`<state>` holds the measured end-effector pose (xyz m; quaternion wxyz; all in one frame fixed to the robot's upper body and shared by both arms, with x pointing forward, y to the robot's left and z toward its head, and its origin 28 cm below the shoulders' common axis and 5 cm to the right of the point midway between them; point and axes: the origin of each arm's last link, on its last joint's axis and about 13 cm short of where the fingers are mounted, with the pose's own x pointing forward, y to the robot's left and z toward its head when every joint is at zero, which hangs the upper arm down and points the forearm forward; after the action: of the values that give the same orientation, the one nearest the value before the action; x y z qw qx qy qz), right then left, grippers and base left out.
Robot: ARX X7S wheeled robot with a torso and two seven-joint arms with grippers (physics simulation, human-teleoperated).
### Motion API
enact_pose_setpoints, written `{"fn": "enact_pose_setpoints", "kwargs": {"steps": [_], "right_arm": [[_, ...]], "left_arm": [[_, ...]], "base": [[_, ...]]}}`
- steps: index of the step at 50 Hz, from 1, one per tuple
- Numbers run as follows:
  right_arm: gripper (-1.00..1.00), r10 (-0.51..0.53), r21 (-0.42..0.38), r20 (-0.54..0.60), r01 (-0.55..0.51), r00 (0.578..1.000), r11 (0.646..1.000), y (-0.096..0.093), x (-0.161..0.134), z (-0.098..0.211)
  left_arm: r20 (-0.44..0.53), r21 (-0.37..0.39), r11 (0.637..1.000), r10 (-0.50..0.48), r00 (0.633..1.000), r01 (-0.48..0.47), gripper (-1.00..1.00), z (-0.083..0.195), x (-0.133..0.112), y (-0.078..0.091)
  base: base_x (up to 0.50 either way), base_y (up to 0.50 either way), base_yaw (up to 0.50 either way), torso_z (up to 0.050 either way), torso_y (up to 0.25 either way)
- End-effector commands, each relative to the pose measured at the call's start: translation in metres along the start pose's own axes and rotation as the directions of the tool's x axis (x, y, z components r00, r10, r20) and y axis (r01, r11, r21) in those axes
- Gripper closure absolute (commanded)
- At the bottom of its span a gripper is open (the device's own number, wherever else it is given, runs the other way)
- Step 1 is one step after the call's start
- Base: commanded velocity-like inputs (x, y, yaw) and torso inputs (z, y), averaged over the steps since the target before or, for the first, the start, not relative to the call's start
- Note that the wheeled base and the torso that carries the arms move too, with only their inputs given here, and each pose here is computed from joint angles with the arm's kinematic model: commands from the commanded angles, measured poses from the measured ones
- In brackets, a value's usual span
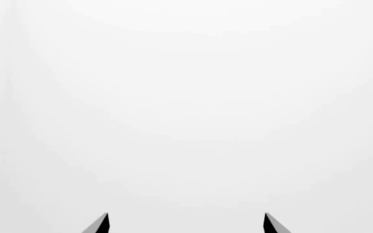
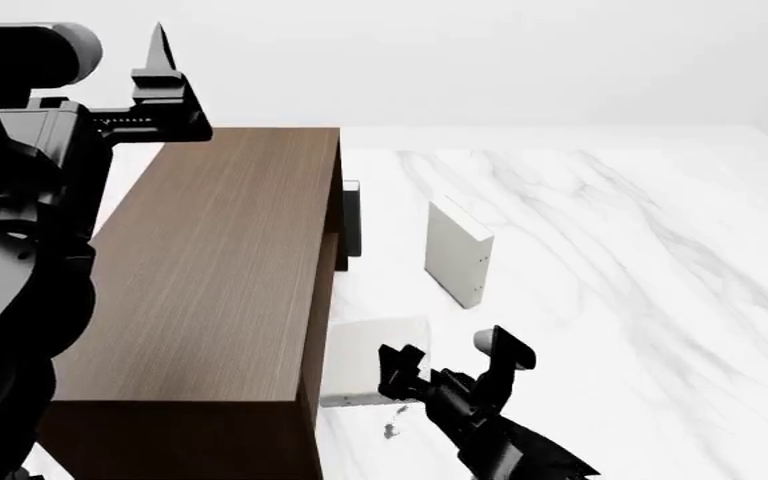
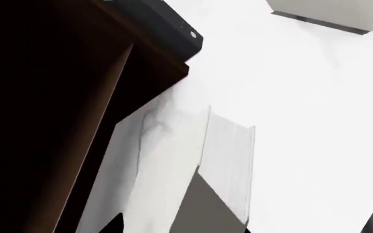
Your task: Pick up the book on the right and place it under the cabinet shelf.
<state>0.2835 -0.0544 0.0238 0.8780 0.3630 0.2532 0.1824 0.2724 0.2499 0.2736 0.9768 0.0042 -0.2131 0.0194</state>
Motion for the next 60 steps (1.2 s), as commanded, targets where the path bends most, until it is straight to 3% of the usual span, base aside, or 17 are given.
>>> {"fn": "enact_pose_setpoints", "kwargs": {"steps": [1, 18, 34, 53, 56, 60], "right_arm": [[-1.0, -0.218, -0.158, -0.11, 0.2, 0.97, 0.967, -0.048, -0.01, -0.028], [-1.0, -0.267, -0.229, -0.089, 0.242, 0.96, 0.943, -0.046, -0.018, -0.022], [-1.0, -0.367, -0.365, -0.048, 0.326, 0.929, 0.872, -0.046, -0.029, -0.009], [-1.0, -0.429, -0.449, 0.0, 0.384, 0.903, 0.807, -0.045, -0.04, 0.005], [-1.0, -0.443, -0.471, 0.008, 0.394, 0.897, 0.789, -0.045, -0.04, 0.006], [-1.0, -0.474, -0.535, 0.035, 0.417, 0.88, 0.735, -0.045, -0.04, 0.007]], "left_arm": [[0.006, -0.012, 1.0, -0.001, 1.0, 0.001, -1.0, 0.001, -0.001, 0.001], [0.009, -0.027, 1.0, -0.001, 1.0, 0.002, -1.0, 0.0, -0.002, 0.003], [0.008, -0.032, 0.999, -0.003, 1.0, 0.004, -1.0, -0.001, -0.002, 0.003], [0.011, -0.035, 0.999, -0.006, 1.0, 0.006, -1.0, -0.001, -0.004, 0.004], [0.012, -0.036, 0.999, -0.006, 1.0, 0.006, -1.0, 0.0, -0.004, 0.004], [0.014, -0.039, 0.999, -0.008, 1.0, 0.009, -1.0, 0.0, -0.004, 0.004]], "base": [[0.0, 0.0, 0.0, -0.01, 0.0], [0.0, 0.0, 0.0, -0.002, 0.0], [0.0, 0.0, 0.0, -0.001, 0.0], [0.0, 0.0, 0.0, -0.001, 0.0], [0.0, 0.0, 0.0, 0.0, 0.0], [0.0, 0.0, 0.0, -0.003, 0.0]]}}
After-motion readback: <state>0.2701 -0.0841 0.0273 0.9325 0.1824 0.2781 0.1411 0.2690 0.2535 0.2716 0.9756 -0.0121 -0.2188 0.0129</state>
